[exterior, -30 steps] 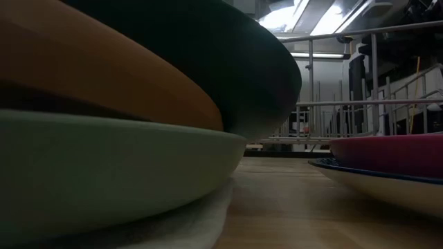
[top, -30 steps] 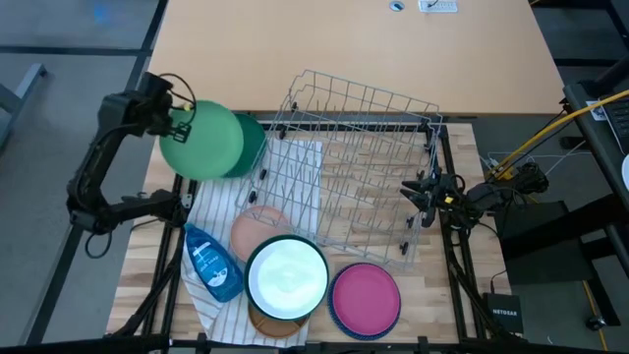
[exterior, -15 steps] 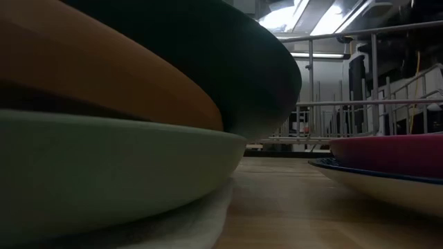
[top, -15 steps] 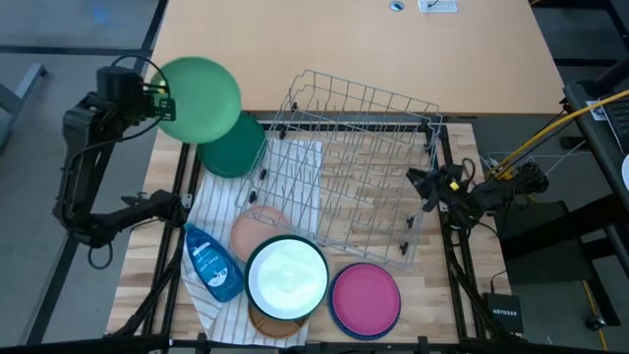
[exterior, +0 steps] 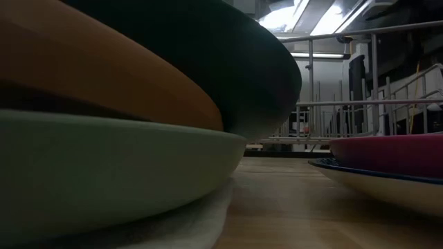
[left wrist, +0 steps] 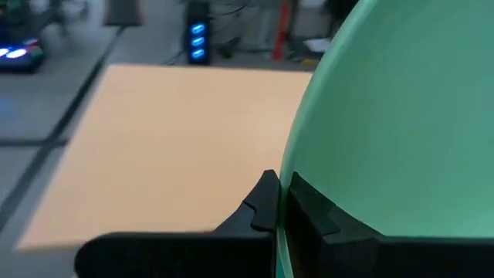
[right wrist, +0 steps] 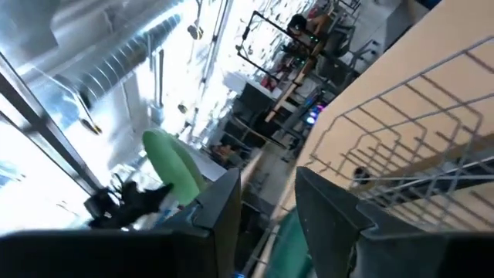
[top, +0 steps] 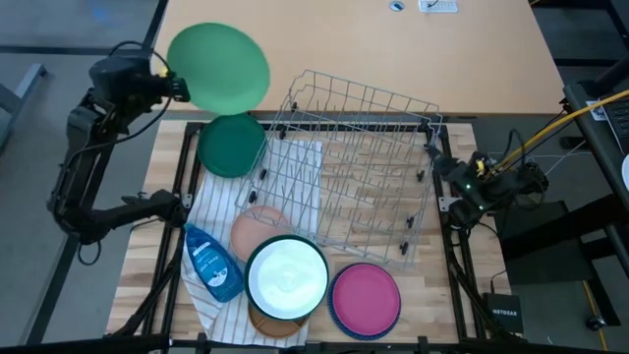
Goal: Sort dishes
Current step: Put the green plate in the dish rack
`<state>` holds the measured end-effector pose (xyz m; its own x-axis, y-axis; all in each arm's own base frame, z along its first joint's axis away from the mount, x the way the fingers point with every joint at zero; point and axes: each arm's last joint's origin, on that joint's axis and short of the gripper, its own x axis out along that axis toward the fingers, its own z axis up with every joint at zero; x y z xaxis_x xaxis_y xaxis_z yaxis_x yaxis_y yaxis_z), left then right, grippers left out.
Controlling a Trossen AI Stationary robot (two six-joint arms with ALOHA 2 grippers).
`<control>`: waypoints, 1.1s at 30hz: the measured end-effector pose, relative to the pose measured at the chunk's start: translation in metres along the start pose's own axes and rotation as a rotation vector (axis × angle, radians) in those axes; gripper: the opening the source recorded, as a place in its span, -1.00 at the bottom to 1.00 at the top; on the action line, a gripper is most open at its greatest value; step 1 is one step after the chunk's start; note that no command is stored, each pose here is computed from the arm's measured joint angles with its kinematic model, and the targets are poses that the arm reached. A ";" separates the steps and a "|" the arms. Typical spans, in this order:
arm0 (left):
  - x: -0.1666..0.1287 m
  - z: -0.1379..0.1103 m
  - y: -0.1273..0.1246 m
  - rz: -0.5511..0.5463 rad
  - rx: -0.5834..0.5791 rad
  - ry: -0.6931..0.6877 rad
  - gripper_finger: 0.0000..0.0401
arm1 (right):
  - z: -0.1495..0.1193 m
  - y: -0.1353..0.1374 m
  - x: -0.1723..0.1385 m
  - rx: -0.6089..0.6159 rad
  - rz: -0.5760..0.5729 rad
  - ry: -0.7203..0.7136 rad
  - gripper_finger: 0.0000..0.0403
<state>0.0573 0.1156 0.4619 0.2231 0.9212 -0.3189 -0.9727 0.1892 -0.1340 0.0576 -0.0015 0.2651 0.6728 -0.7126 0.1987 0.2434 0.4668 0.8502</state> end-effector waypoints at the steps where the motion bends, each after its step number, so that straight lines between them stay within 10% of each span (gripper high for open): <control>1: 0.003 0.000 -0.005 -0.030 0.005 -0.011 -1.00 | 0.001 0.001 0.000 0.016 0.008 -0.002 -0.36; 10: 0.024 -0.015 -0.037 0.012 0.066 -0.108 -1.00 | -0.002 0.002 0.000 0.120 0.072 0.051 -0.36; 21: 0.054 -0.048 -0.122 -0.517 0.242 -0.394 -1.00 | -0.023 0.000 0.002 0.185 0.080 0.176 -0.36; 33: 0.077 -0.104 -0.221 -0.648 0.479 -0.767 -1.00 | -0.048 0.005 0.005 0.370 0.094 0.351 -0.36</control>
<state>0.2961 0.1091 0.3698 0.7605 0.5354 0.3674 -0.6473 0.6698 0.3637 0.0953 0.0224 0.2468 0.8892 -0.4284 0.1608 -0.0497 0.2588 0.9646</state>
